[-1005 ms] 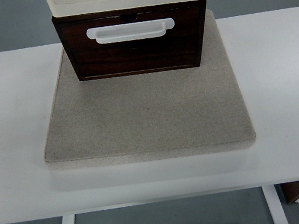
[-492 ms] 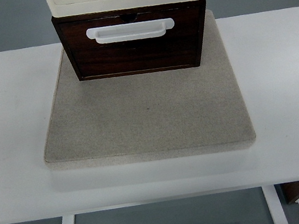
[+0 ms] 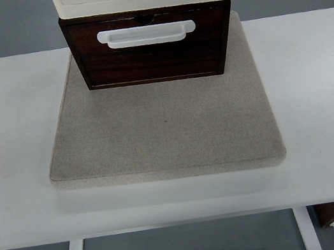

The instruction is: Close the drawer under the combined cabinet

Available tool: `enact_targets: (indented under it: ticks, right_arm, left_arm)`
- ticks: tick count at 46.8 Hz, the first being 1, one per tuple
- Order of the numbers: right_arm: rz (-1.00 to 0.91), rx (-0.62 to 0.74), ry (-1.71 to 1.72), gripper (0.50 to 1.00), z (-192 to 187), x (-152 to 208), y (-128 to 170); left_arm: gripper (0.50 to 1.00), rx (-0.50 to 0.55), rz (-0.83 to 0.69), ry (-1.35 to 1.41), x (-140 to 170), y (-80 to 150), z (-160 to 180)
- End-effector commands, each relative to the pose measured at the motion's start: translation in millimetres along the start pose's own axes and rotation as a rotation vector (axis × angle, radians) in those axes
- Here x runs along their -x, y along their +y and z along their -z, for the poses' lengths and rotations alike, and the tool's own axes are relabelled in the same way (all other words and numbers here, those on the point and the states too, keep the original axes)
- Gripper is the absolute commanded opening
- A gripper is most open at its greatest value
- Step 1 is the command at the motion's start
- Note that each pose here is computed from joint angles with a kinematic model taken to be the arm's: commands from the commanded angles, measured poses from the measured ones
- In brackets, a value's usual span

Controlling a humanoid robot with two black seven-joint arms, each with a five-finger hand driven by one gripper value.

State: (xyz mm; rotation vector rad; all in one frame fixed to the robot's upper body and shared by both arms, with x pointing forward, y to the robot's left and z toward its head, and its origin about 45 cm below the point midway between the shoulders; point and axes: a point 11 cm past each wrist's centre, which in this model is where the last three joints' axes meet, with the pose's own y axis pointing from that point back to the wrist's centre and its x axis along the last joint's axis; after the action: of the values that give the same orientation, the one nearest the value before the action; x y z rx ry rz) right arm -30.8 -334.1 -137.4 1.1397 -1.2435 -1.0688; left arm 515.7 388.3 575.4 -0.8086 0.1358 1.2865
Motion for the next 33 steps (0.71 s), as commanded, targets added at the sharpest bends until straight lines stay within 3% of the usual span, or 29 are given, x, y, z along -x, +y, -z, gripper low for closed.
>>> enact_targets:
  ticks: [1, 15, 33]
  right_arm:
    - [0.000, 0.000, 0.003, 0.952, 0.0, 0.0, 0.0]
    - [0.000, 0.000, 0.000, 0.952, 0.0, 0.0, 0.0]
    - [0.000, 0.002, -0.003, 0.952, -0.9, 0.0, 0.0]
  left_arm:
    - [0.994, -0.012, -0.086, 0.005, -21.2, 3.9, 4.8]
    - [0.994, -0.093, -0.295, 0.037, -86.5, 29.2, 46.2]
    - [0.994, -0.168, -0.416, 0.175, -132.2, 71.9, 113.8]
